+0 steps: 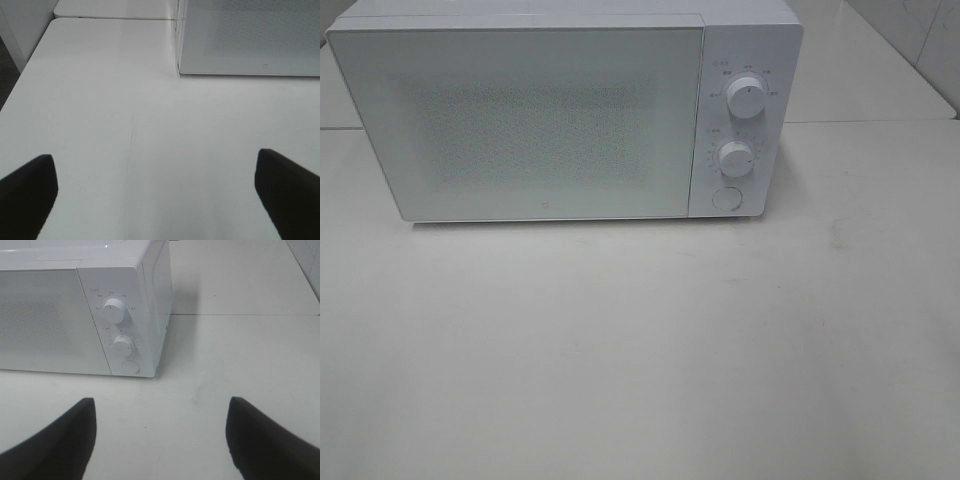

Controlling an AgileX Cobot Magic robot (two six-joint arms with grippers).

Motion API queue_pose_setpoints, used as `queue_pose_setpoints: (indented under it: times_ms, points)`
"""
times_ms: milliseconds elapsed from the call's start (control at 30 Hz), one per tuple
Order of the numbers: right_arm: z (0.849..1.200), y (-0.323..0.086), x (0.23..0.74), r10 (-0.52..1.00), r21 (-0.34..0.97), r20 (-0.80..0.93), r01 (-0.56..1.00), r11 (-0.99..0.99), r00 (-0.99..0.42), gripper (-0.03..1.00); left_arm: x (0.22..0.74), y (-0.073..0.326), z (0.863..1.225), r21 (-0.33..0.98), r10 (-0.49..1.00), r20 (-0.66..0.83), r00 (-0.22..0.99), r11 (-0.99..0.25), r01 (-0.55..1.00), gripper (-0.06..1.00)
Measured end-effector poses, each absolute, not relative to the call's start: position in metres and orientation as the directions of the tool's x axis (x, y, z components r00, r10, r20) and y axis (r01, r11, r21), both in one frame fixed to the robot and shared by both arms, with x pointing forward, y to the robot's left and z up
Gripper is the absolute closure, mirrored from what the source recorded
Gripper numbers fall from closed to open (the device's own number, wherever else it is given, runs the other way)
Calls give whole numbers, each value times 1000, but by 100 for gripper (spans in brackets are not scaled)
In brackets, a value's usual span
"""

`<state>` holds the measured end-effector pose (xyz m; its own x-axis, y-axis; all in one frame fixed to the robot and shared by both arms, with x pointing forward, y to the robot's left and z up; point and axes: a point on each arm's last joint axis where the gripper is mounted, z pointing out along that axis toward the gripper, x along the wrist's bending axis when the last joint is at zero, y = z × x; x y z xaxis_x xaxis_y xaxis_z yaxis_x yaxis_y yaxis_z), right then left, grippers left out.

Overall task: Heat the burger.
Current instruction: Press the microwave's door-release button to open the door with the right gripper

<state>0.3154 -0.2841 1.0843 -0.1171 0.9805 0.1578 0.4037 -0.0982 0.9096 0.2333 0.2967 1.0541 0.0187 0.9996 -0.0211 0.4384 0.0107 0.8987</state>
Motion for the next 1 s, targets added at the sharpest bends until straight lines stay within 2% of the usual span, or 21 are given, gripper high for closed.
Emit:
queue_pose_setpoints:
  times_ms: [567,1000]
  points:
    - [1064,-271,400,983,892,156,442,-98,-99,27,233,297,1054,899,1000,-21,19,11,438,-5]
    - [1027,-264,444,984,901,155,421,-102,-93,27,233,297,1054,899,1000,-21,19,11,438,-5]
